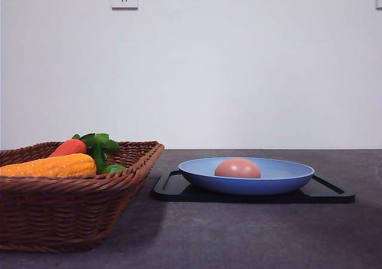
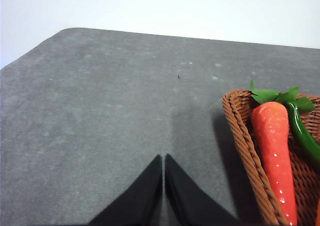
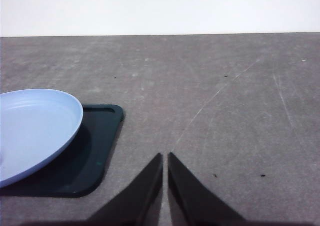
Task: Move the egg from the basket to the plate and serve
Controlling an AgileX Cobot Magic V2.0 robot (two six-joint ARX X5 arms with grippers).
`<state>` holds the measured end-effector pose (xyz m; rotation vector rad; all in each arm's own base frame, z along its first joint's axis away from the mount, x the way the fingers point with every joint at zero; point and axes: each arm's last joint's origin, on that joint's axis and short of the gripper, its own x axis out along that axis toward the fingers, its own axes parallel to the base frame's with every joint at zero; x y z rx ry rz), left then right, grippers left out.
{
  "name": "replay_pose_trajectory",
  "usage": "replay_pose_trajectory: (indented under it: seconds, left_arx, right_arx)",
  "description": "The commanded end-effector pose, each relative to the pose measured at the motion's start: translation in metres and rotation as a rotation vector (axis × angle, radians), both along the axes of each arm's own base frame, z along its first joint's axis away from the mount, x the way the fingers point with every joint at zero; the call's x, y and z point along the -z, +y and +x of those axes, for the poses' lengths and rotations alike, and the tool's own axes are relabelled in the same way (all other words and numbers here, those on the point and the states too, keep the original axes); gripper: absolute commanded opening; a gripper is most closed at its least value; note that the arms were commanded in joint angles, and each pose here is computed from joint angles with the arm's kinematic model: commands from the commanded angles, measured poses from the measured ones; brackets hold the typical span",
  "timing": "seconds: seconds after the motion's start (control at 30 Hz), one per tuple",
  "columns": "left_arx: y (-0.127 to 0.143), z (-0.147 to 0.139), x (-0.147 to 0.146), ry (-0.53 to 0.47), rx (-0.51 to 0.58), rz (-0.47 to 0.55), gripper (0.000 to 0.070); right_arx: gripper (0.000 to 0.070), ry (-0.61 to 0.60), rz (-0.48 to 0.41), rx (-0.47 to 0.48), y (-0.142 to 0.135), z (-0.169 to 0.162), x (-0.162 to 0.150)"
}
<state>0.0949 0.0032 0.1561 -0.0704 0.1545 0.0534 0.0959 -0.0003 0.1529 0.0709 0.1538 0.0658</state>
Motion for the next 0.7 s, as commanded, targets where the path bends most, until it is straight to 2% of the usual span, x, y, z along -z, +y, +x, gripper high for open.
replay_pose_trajectory:
  seconds: [0.0, 0.67]
  left_arx:
    - [0.0000, 0.0014, 0.0083, 0.015, 0.000, -0.003, 0.0000]
    - [0.0000, 0.0014, 0.0083, 0.015, 0.000, -0.003, 0.0000]
  right_arx:
    - [0.0000, 0.001, 0.015, 0.005, -0.0001, 0.0002, 0.0016]
    - [0.0000, 0.001, 0.015, 0.005, -0.0001, 0.0002, 0.0016]
